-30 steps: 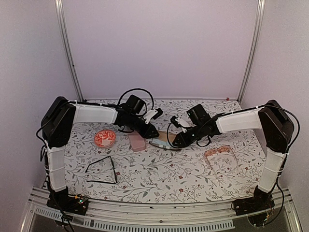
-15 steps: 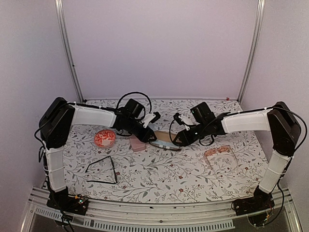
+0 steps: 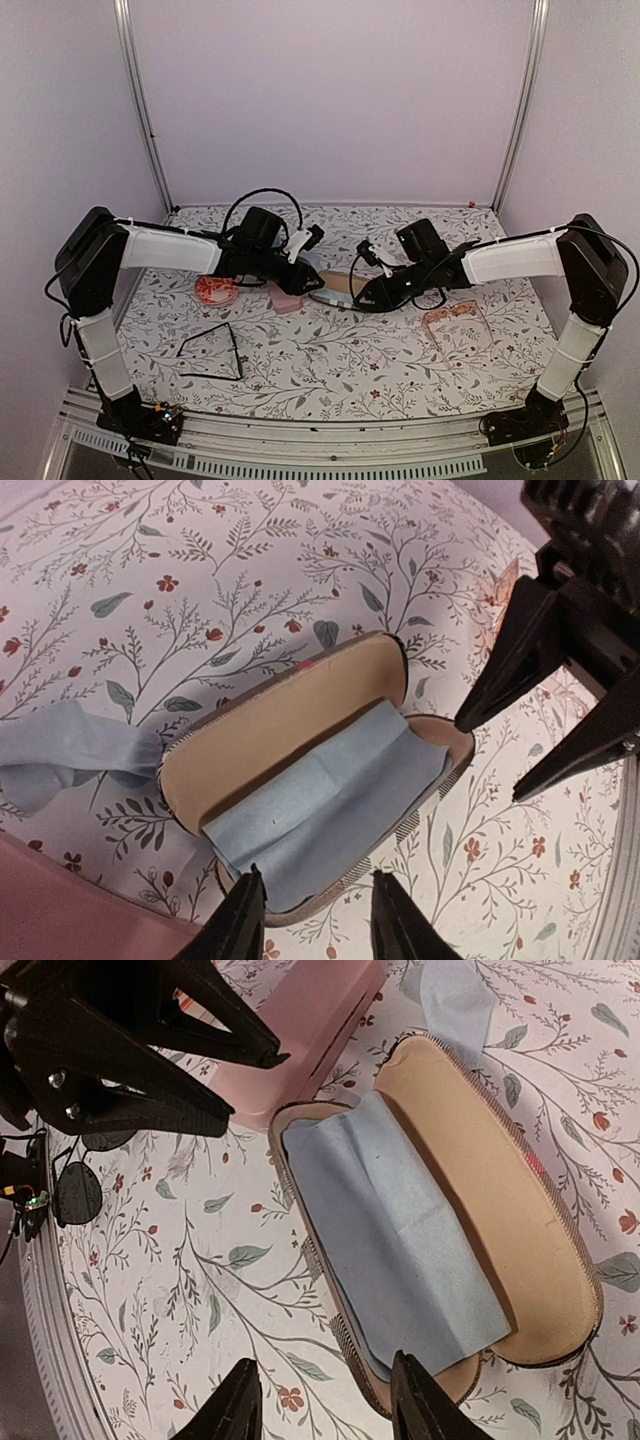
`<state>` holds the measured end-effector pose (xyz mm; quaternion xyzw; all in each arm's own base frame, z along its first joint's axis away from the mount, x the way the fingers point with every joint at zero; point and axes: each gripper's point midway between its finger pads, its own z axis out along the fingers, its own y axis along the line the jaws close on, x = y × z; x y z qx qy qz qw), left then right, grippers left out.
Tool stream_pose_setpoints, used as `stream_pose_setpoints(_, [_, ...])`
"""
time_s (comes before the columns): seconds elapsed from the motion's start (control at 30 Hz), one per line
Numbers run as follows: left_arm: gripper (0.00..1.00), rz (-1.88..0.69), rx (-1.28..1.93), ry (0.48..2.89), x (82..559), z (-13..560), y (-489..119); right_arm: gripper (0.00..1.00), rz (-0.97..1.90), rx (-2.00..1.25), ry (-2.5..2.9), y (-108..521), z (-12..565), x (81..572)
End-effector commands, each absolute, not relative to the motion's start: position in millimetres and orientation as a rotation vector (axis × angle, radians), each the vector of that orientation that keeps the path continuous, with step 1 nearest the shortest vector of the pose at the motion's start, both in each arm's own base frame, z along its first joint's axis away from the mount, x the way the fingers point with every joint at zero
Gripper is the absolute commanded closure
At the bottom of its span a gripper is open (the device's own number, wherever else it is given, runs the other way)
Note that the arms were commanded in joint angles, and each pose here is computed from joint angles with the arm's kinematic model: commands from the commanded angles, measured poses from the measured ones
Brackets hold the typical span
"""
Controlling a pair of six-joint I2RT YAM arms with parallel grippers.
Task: Organize the sunglasses
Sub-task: Place the folded cleaning cloth in the sunglasses case, then adjust the opened sunglasses case at the center of the board.
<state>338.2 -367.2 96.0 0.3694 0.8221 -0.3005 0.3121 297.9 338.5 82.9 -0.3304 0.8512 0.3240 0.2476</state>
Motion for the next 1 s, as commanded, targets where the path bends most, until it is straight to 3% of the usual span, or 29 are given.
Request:
stream_pose_setpoints(0.0, [0.62,-0.836,0.954,2.126,338,97,-378,0.57,0.941,-0.92,2.309,347,79,289])
stream_pose_setpoints(0.43, [0.76,-0.864,0.993,2.165,322,62,-384,0.74,0.969,-0.931,2.353,350,58,274])
stream_pose_setpoints(0.97, [0.87,-0.853,1.046,2.213,289,38,-376,0.74,0.977,-0.85,2.314,339,86,261])
